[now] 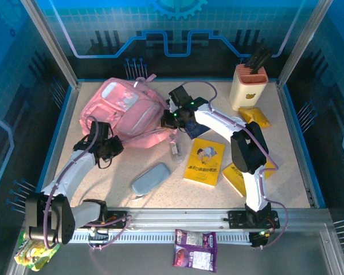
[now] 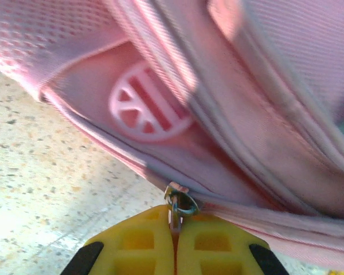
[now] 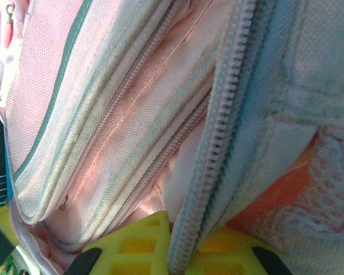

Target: Pack the student bag

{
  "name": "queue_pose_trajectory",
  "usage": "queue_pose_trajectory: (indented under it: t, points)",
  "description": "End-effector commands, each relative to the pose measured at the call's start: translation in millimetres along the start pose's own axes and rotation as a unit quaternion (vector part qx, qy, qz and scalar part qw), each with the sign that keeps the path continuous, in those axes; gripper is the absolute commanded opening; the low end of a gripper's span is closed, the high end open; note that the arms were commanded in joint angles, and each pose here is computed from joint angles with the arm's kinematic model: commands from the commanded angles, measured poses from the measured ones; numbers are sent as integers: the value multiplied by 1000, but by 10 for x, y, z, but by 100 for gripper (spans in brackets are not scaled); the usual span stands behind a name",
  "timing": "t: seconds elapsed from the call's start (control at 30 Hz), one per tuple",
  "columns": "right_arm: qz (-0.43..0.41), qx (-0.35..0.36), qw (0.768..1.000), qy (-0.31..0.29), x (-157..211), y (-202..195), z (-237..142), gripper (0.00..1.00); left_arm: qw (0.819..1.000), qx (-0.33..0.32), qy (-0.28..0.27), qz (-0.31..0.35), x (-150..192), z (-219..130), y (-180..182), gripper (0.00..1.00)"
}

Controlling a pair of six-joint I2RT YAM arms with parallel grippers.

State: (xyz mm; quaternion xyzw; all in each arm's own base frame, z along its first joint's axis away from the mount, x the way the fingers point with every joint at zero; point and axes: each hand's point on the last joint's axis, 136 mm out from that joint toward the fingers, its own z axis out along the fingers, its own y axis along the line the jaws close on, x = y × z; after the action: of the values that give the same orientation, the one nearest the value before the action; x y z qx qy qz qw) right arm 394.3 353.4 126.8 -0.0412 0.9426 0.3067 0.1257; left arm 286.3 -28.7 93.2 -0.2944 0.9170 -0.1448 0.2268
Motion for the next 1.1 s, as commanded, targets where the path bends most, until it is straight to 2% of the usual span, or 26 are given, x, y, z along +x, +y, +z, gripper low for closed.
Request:
queue_pose_trajectory:
  t: [0.0, 0.27, 0.43, 0.53, 0.67, 0.9, 1.07]
  points:
    - [-17, -1, 999, -36, -194, -20, -305, 0, 998, -50, -34, -15, -264, -24, 230, 0]
    - [-17, -34, 999, -27, -116, 102, -370, 0, 992, -109, -53, -38, -541, 67, 513, 0]
    - [-1, -47, 998, -40, -193, 114, -437, 0, 995, -81, -32, -50, -385, 175, 485, 0]
    - [-1, -37, 998, -44, -266, 89, -443, 0, 992, -113, -40, -48, -365, 225, 676, 0]
    - [-7, -24, 999, -41, -288, 43, -400, 0, 988, -142, -40, -52, -507, 280, 856, 0]
    - [-4, -43, 999, -23, 46, 235, -184, 0, 995, -48, -70, -55, -799, 255, 474, 0]
    - [-15, -52, 999, -10, 337, 522, 49, 2, 993, -74, -82, -37, -1109, 288, 473, 0]
